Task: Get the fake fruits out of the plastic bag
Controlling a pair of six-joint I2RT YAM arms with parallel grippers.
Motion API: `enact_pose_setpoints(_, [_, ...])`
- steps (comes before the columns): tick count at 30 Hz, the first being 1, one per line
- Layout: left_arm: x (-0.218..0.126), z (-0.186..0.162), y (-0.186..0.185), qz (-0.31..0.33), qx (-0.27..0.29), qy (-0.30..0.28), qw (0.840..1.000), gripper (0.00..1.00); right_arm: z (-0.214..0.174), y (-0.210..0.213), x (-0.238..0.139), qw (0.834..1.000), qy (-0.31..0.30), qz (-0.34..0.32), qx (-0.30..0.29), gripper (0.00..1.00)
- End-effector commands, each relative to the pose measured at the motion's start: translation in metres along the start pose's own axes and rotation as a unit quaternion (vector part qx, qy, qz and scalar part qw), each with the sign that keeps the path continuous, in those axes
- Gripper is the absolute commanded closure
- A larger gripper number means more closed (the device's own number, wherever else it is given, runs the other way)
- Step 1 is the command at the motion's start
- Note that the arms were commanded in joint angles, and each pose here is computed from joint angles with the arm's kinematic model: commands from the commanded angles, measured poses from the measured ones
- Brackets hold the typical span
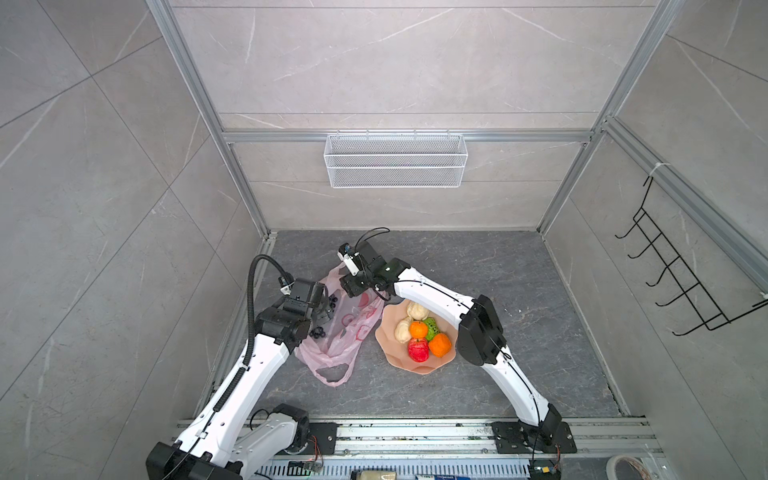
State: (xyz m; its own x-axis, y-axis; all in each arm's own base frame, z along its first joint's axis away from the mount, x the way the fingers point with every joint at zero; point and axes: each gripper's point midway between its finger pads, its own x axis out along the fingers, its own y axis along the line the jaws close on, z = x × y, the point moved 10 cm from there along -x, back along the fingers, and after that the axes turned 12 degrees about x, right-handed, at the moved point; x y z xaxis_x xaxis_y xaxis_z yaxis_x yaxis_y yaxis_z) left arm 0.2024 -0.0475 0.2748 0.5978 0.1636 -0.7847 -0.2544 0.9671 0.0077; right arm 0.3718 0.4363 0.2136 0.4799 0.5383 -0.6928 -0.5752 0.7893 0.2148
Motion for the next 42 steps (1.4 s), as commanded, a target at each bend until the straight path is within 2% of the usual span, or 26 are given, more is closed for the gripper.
enact_pose_setpoints(1, [-0.012,0.008,0.007,0.060,0.062,0.004,0.996,0.15,0.007,0.005,-0.026,0.999,-0.021,0.008,0.024,0.29])
enact_pose_setpoints(4, [-0.002,0.026,-0.008,0.062,0.103,0.007,0.993,0.14,0.005,-0.001,-0.046,0.998,-0.038,-0.004,0.048,0.28])
enact_pose_setpoints(8, [0.038,0.045,-0.038,0.070,0.151,0.040,0.985,0.13,-0.007,-0.015,-0.074,0.994,-0.054,-0.023,0.096,0.28])
enact_pose_setpoints(13, [0.090,0.050,-0.078,0.025,0.242,0.037,0.969,0.12,-0.023,-0.027,-0.106,0.987,-0.080,-0.037,0.131,0.28])
enact_pose_setpoints(15, [0.107,0.051,-0.087,0.032,0.265,0.045,0.963,0.11,-0.030,-0.030,-0.118,0.986,-0.087,-0.038,0.139,0.28])
enact_pose_setpoints(20, [0.143,0.056,-0.101,0.071,0.307,0.051,0.948,0.08,-0.045,-0.033,-0.138,0.983,-0.094,-0.023,0.154,0.28])
enact_pose_setpoints(27, [0.181,0.063,-0.108,0.136,0.320,0.043,0.936,0.11,-0.059,-0.038,-0.147,0.983,-0.090,-0.028,0.160,0.28])
enact_pose_setpoints(29, [0.185,0.068,-0.105,0.155,0.306,0.042,0.939,0.18,-0.059,-0.038,-0.149,0.983,-0.089,-0.028,0.160,0.28])
enact_pose_setpoints(31, [0.187,0.073,-0.103,0.159,0.292,0.031,0.943,0.34,-0.060,-0.038,-0.150,0.983,-0.089,-0.028,0.161,0.28])
enact_pose_setpoints(32, [0.188,0.077,-0.101,0.154,0.283,0.027,0.946,0.46,-0.061,-0.038,-0.150,0.983,-0.088,-0.028,0.161,0.28])
enact_pose_setpoints(34, [0.185,0.087,-0.097,0.144,0.260,0.024,0.954,0.79,-0.061,-0.038,-0.149,0.983,-0.085,-0.024,0.162,0.28])
enact_pose_setpoints(35, [0.178,0.093,-0.095,0.142,0.248,0.014,0.958,0.90,-0.061,-0.038,-0.147,0.983,-0.083,-0.022,0.165,0.28])
enact_pose_setpoints(36, [0.168,0.100,-0.094,0.138,0.236,-0.005,0.962,0.97,-0.062,-0.037,-0.145,0.983,-0.080,-0.018,0.166,0.28])
enact_pose_setpoints(37, [0.158,0.106,-0.092,0.135,0.224,-0.025,0.965,1.00,-0.061,-0.035,-0.142,0.983,-0.077,-0.013,0.168,0.28])
enact_pose_setpoints(40, [0.110,0.120,-0.086,0.102,0.173,-0.093,0.975,1.00,-0.061,-0.024,-0.135,0.985,-0.071,0.009,0.159,0.28])
enact_pose_setpoints(42, [0.072,0.117,-0.084,0.058,0.148,-0.139,0.977,1.00,-0.060,-0.009,-0.132,0.988,-0.075,0.029,0.131,0.28])
